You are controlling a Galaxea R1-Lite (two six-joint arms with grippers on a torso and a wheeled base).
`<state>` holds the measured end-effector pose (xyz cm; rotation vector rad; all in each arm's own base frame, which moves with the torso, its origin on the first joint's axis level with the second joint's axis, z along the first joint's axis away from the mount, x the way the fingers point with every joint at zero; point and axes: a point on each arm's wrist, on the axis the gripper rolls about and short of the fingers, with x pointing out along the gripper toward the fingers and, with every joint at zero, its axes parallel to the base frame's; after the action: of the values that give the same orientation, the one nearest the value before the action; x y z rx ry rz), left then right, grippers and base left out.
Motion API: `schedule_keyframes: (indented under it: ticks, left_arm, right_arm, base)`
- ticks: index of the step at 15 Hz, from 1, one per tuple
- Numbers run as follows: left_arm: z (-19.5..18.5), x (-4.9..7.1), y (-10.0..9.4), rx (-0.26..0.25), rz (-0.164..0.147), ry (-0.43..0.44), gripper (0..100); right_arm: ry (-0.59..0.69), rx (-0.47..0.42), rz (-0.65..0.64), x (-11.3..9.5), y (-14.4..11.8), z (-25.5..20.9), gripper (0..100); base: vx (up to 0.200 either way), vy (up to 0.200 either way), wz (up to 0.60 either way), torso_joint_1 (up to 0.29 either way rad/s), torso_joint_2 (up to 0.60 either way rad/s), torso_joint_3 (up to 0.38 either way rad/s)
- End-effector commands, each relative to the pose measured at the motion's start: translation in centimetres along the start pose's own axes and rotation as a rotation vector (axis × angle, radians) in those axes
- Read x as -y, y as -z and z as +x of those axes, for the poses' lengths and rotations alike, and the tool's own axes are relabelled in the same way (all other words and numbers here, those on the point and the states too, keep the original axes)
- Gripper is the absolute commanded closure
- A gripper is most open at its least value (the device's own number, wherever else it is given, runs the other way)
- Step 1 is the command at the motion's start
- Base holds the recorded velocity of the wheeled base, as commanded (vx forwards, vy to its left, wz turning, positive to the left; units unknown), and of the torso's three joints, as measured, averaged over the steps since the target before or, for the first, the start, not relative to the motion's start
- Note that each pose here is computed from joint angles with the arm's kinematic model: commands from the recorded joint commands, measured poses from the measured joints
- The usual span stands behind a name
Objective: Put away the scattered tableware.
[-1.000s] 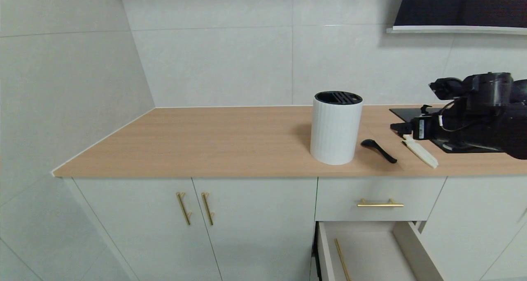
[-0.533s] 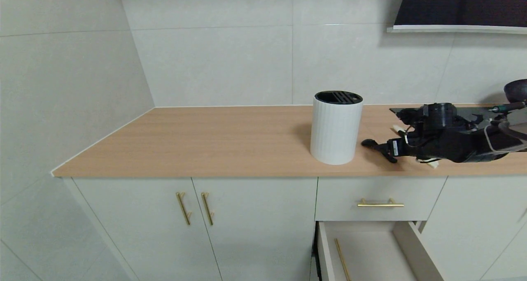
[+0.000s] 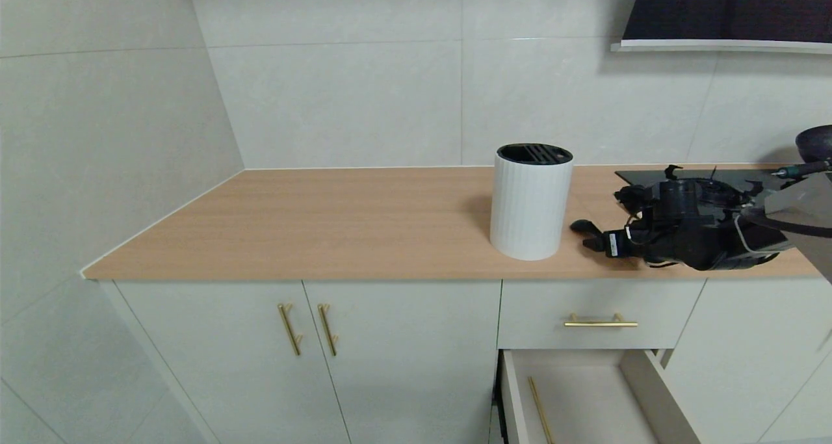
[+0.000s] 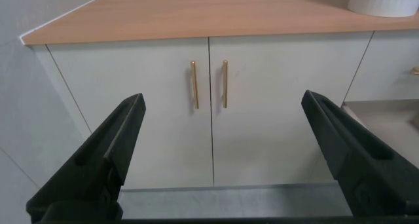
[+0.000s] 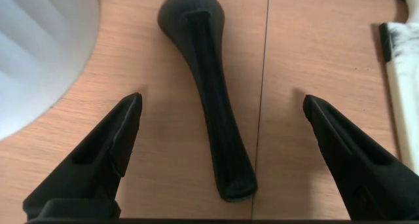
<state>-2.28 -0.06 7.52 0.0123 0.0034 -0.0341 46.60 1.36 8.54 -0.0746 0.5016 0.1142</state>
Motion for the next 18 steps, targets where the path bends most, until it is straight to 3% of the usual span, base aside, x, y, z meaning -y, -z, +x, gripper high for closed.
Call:
schedule_keyframes:
  ticks: [1,2,9,14,18]
  left_arm:
    - [0.0,0.0,0.0,0.001,0.000,0.000,0]
    - [0.0,0.0,0.0,0.001,0.000,-0.002,0]
    - [0.0,0.0,0.0,0.001,0.000,0.000,0]
    - [0.0,0.0,0.0,0.001,0.000,0.000,0]
    - [0.0,0.0,0.0,0.001,0.000,0.000,0]
  right_arm:
    - [0.000,-0.009,0.000,0.0,0.4,0.5,0]
    - [0.001,-0.013,0.002,0.0,0.5,0.8,100]
    - [0.023,0.006,0.013,0.1,-0.2,0.2,100]
    - [0.029,0.066,0.117,-1.1,-3.1,-8.1,100]
    - [0.003,0.034,0.109,-2.4,-0.7,-17.1,100]
  base:
    - [0.000,0.000,0.00,0.000,0.00,0.000]
    - [0.000,0.000,0.00,0.000,0.00,0.000]
    - [0.000,0.000,0.00,0.000,0.00,0.000]
    - [0.000,0.000,0.00,0.000,0.00,0.000]
    - [0.000,0.000,0.00,0.000,0.00,0.000]
